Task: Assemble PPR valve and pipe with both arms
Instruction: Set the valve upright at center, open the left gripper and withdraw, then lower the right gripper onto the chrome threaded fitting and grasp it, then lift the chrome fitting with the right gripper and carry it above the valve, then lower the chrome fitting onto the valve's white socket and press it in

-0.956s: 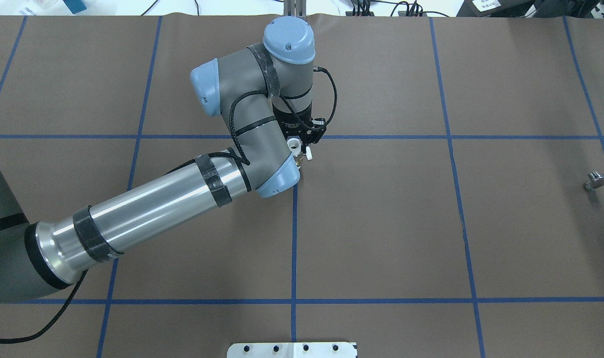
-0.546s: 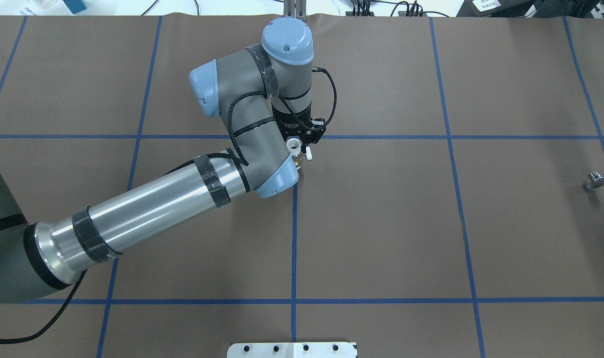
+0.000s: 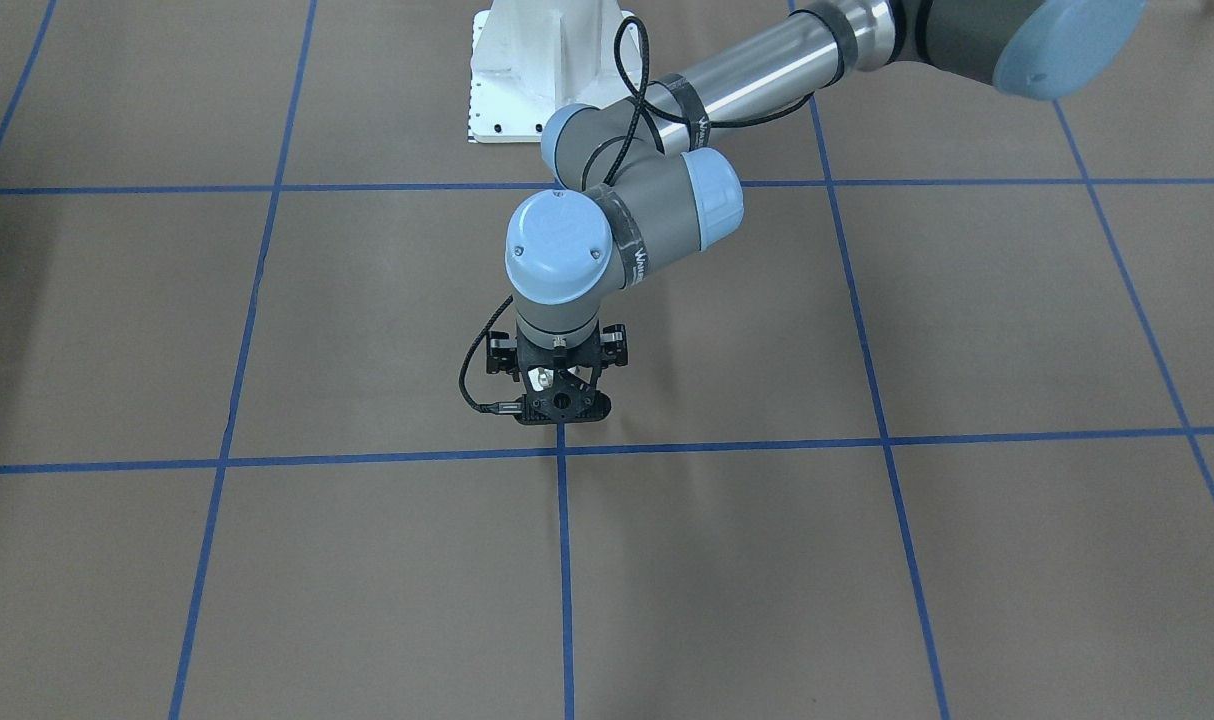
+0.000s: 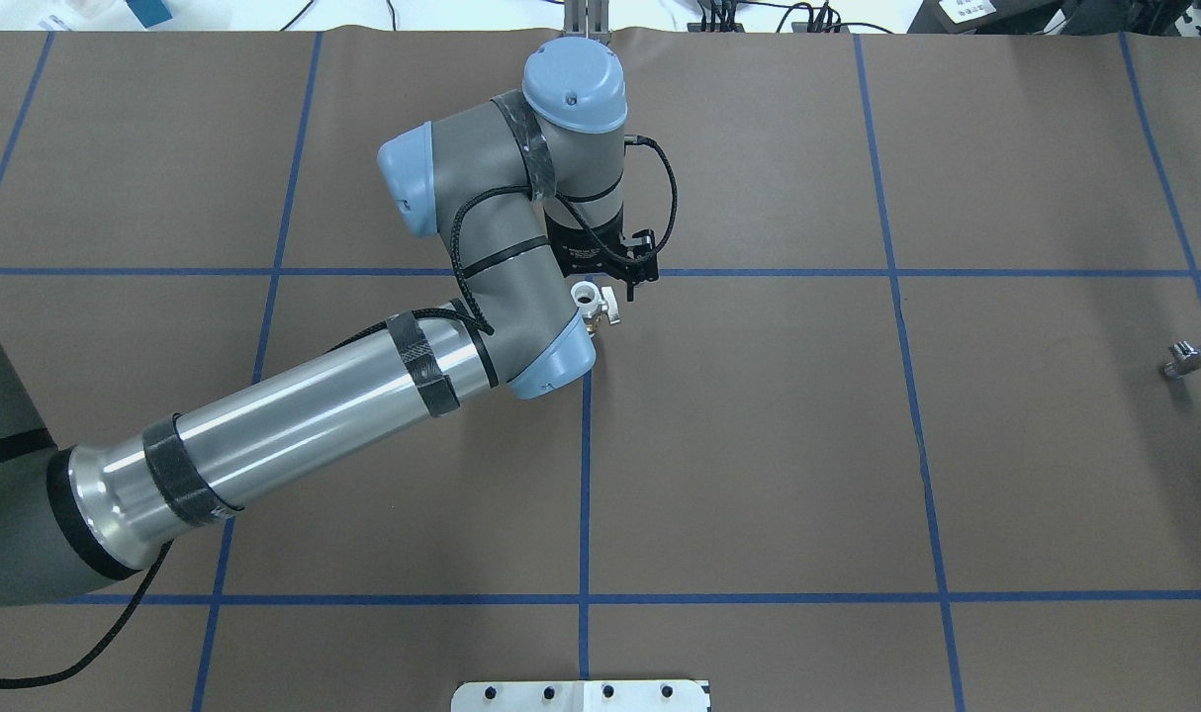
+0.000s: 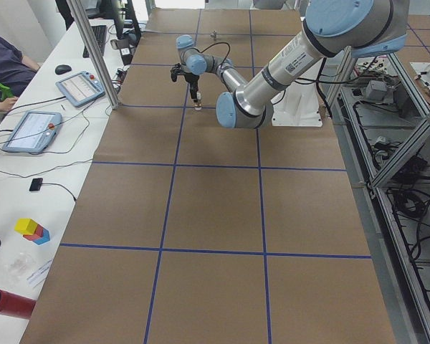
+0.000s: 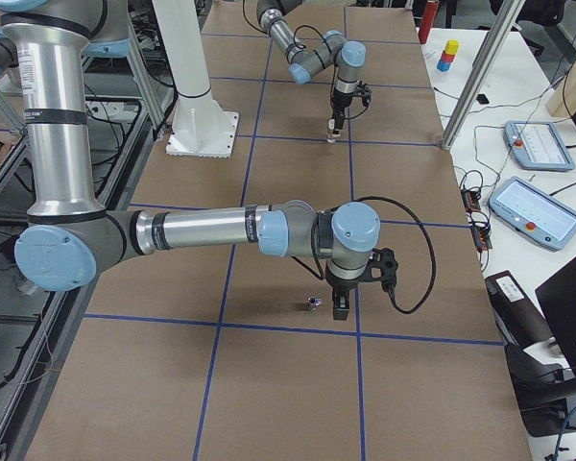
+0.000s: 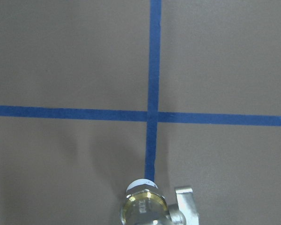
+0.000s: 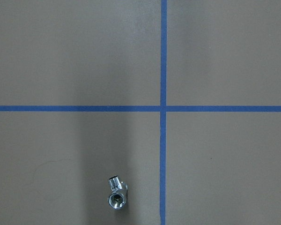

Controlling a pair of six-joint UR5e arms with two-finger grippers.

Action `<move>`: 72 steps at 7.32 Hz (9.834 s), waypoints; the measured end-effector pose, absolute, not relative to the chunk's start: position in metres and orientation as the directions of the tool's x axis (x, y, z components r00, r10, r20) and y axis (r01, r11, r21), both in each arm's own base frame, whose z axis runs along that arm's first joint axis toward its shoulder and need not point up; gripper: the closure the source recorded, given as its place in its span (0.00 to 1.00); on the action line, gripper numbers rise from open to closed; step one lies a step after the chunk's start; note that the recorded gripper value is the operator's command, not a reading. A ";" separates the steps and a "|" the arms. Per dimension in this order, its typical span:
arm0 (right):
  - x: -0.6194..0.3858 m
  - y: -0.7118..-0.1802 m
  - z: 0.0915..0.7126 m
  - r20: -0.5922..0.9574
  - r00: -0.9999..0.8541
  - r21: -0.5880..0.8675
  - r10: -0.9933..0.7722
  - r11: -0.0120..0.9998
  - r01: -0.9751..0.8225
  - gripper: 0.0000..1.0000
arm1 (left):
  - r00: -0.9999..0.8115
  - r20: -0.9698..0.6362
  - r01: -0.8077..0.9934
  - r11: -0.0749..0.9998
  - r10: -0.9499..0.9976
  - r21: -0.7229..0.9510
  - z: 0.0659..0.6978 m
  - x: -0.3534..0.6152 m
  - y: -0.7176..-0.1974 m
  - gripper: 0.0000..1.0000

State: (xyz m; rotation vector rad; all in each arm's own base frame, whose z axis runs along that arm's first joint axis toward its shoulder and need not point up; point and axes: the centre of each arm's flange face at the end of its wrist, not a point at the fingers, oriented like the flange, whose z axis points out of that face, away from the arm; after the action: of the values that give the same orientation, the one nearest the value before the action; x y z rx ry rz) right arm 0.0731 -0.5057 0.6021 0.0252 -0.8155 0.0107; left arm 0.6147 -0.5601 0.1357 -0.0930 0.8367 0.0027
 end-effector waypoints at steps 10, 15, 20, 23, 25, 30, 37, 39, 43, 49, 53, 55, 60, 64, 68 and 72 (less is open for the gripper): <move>-0.025 -0.489 0.619 0.648 0.739 0.149 -0.183 0.982 0.113 0.00 | 0.676 -0.733 0.001 0.995 0.076 0.105 0.202 0.301 -0.531 0.00; -0.082 -0.466 0.659 0.640 0.710 0.174 -0.293 0.956 0.238 0.01 | 0.677 -0.728 -0.027 0.992 0.108 0.122 0.223 0.277 -0.529 0.00; -0.113 -0.487 0.670 0.637 0.696 0.168 -0.330 0.941 0.293 0.05 | 0.677 -0.728 -0.029 0.992 0.108 0.120 0.224 0.279 -0.528 0.00; -0.119 -0.488 0.679 0.641 0.694 0.151 -0.327 0.941 0.304 0.23 | 0.676 -0.729 -0.029 0.992 0.107 0.119 0.224 0.279 -0.528 0.00; -0.121 -0.488 0.681 0.643 0.692 0.148 -0.329 0.939 0.309 0.34 | 0.675 -0.730 -0.031 0.992 0.109 0.119 0.223 0.280 -0.528 0.00; -0.122 -0.486 0.688 0.641 0.684 0.151 -0.347 0.932 0.331 0.48 | 0.674 -0.731 -0.031 0.992 0.109 0.120 0.223 0.280 -0.527 0.00; -0.114 -0.489 0.676 0.666 0.664 0.161 -0.338 0.935 0.315 1.00 | 0.670 -0.735 -0.030 0.993 0.108 0.118 0.221 0.278 -0.525 0.00; -0.091 -0.522 0.627 0.719 0.636 0.155 -0.281 0.956 0.247 1.00 | 0.668 -0.736 -0.033 0.993 0.109 0.117 0.223 0.277 -0.525 0.00; -0.138 -0.639 0.375 0.730 0.668 0.026 -0.144 0.983 0.184 1.00 | 0.685 -0.700 -0.101 0.978 0.201 0.182 0.273 0.232 -0.526 0.00; -0.455 -0.604 0.113 0.688 0.708 -0.240 0.161 0.971 0.013 1.00 | 0.715 -0.657 -0.154 0.970 0.239 0.185 0.340 0.190 -0.525 0.00; -0.547 -0.580 0.103 0.653 0.719 -0.301 0.239 0.953 -0.043 1.00 | 0.714 -0.656 -0.157 0.969 0.243 0.189 0.344 0.190 -0.525 0.00; -0.557 -0.580 0.107 0.665 0.709 -0.291 0.235 0.956 -0.043 1.00 | 0.713 -0.657 -0.157 0.969 0.246 0.192 0.343 0.190 -0.524 0.00; -0.556 -0.582 0.115 0.665 0.709 -0.290 0.235 0.956 -0.045 1.00 | 0.713 -0.657 -0.157 0.969 0.246 0.193 0.342 0.190 -0.524 0.00; -0.559 -0.582 0.130 0.671 0.705 -0.285 0.229 0.958 -0.040 1.00 | 0.711 -0.658 -0.157 0.968 0.248 0.195 0.340 0.192 -0.523 0.00; -0.560 -0.577 0.121 0.683 0.696 -0.277 0.223 0.960 -0.035 1.00 | 0.713 -0.657 -0.160 0.969 0.247 0.190 0.342 0.193 -0.525 0.00; -0.564 -0.573 0.121 0.683 0.697 -0.276 0.217 0.961 -0.028 1.00 | 0.714 -0.657 -0.160 0.970 0.241 0.182 0.345 0.195 -0.527 0.00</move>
State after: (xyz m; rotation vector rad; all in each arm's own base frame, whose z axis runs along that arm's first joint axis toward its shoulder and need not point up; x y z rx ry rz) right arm -0.5636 -0.5726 0.1210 -0.2538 -0.7898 0.1381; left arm 0.1955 -0.5269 0.3447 0.1152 0.7427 0.2226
